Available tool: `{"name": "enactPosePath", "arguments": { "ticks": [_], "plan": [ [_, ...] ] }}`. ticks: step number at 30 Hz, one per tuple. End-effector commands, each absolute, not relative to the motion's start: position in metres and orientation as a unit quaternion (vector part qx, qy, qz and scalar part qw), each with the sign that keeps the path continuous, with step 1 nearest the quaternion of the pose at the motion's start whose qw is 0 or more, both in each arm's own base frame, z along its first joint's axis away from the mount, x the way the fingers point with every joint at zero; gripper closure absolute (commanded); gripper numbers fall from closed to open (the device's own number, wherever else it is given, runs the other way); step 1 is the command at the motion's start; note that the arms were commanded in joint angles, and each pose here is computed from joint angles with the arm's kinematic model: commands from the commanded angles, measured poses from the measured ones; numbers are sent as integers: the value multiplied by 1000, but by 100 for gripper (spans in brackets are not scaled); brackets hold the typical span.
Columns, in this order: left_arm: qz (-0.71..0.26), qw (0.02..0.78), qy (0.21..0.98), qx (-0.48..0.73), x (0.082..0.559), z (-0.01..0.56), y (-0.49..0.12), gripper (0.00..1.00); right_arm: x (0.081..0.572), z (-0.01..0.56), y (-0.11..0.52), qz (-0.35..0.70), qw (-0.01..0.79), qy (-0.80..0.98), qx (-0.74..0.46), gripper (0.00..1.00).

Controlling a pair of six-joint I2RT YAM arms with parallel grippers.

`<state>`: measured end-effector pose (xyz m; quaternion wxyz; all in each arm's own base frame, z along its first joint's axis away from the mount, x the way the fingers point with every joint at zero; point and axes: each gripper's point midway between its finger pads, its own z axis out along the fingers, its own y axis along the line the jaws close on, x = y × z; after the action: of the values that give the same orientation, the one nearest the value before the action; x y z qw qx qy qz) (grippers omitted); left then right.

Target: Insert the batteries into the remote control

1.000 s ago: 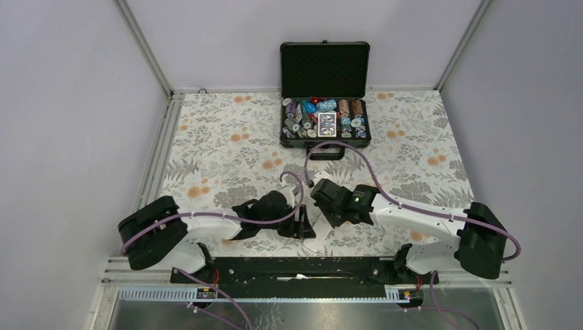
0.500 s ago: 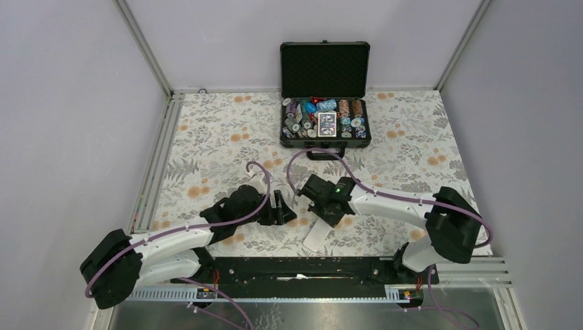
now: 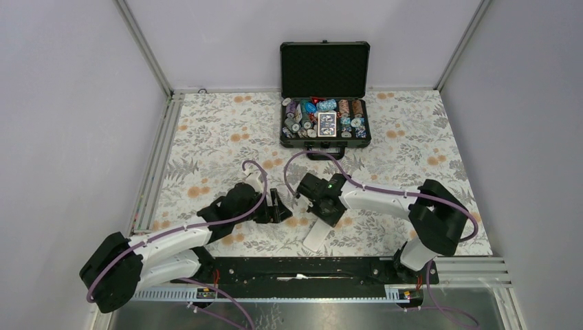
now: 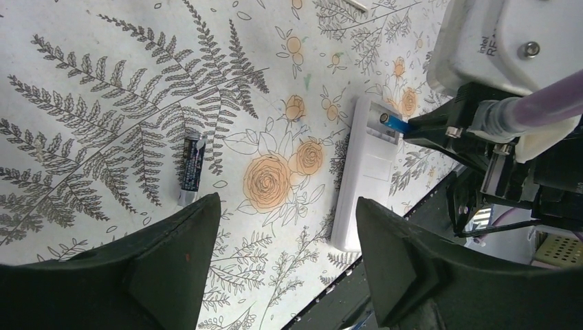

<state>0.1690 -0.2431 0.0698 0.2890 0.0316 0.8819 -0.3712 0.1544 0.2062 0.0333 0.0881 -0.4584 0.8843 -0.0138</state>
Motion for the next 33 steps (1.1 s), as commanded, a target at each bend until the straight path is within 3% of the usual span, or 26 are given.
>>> {"name": "enactPosePath", "arguments": {
  "ticks": [1,13,19,24,33],
  "plan": [
    [-388,295,872,43,172,74,-248,24,159,37,210,-13,82,885,-457,100],
    [-392,294,871,40,173,73,-247,24,168,34,210,-23,85,892,-443,100],
    [-395,292,870,40,173,73,-248,24,168,33,212,-20,85,894,-440,94],
    [-396,293,869,40,172,73,-248,24,165,35,213,-11,79,894,-441,100],
    [-401,291,868,39,171,72,-249,23,158,41,210,-12,66,906,-418,100]
  ]
}}
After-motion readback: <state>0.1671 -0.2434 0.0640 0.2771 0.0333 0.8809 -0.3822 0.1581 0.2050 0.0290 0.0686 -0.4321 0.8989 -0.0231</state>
